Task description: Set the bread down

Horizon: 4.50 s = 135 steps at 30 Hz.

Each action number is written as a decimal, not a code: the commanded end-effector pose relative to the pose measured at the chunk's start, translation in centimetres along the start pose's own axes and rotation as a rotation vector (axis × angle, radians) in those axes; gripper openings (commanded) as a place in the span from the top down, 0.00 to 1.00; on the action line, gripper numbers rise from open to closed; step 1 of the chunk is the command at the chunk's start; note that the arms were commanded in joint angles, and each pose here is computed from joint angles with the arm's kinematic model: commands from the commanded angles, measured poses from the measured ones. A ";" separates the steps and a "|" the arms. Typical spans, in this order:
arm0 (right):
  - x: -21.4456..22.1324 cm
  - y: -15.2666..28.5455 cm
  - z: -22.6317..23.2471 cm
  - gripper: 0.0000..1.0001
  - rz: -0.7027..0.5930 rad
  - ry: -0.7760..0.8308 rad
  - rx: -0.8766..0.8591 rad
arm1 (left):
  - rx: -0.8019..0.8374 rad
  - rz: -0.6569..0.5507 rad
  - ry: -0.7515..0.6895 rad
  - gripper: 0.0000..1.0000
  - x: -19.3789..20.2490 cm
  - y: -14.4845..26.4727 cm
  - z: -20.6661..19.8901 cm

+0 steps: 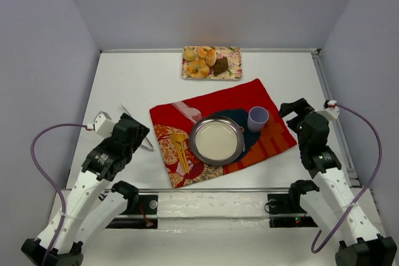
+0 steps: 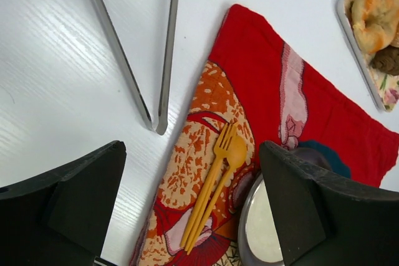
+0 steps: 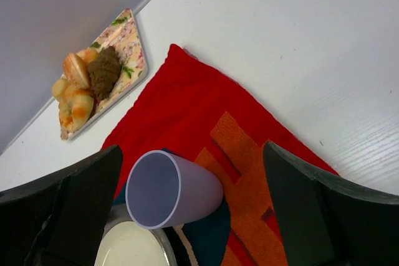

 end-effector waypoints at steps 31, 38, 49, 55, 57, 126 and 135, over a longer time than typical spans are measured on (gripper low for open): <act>-1.4 0.8 1.2 0.00 -0.031 0.004 -0.074 | -0.367 0.047 -0.063 0.01 1.6 -12.1 2.0; -1.3 0.6 1.2 0.00 -0.027 0.007 -0.065 | -0.409 0.052 -0.062 0.01 2.0 -13.8 2.7; -1.3 0.3 0.8 0.00 -0.038 0.020 -0.040 | -0.519 0.073 -0.070 0.01 2.3 -16.4 5.2; -1.3 0.4 0.9 0.00 -0.040 0.018 -0.047 | -0.538 0.081 -0.074 0.01 2.1 -17.8 5.5; -1.4 0.4 0.9 0.00 -0.042 0.021 -0.045 | -0.548 0.091 -0.080 0.02 2.1 -18.1 5.8; -0.9 0.0 1.2 0.00 -0.024 0.031 -0.072 | 0.272 0.050 -1.215 0.43 7.6 -15.6 -27.9; -0.8 -0.1 1.1 0.00 -0.022 0.037 -0.068 | 0.185 0.068 -1.265 0.42 8.4 -17.4 -27.8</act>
Point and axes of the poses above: each gripper's point midway between its finger pads, its own y axis back along the fingers, its own z axis along the line the jaws close on, x = y × z, the point moved 6 cm from there along y, back along the fingers, and after that the axes turned 2 degrees about y, right-handed, at the moved point
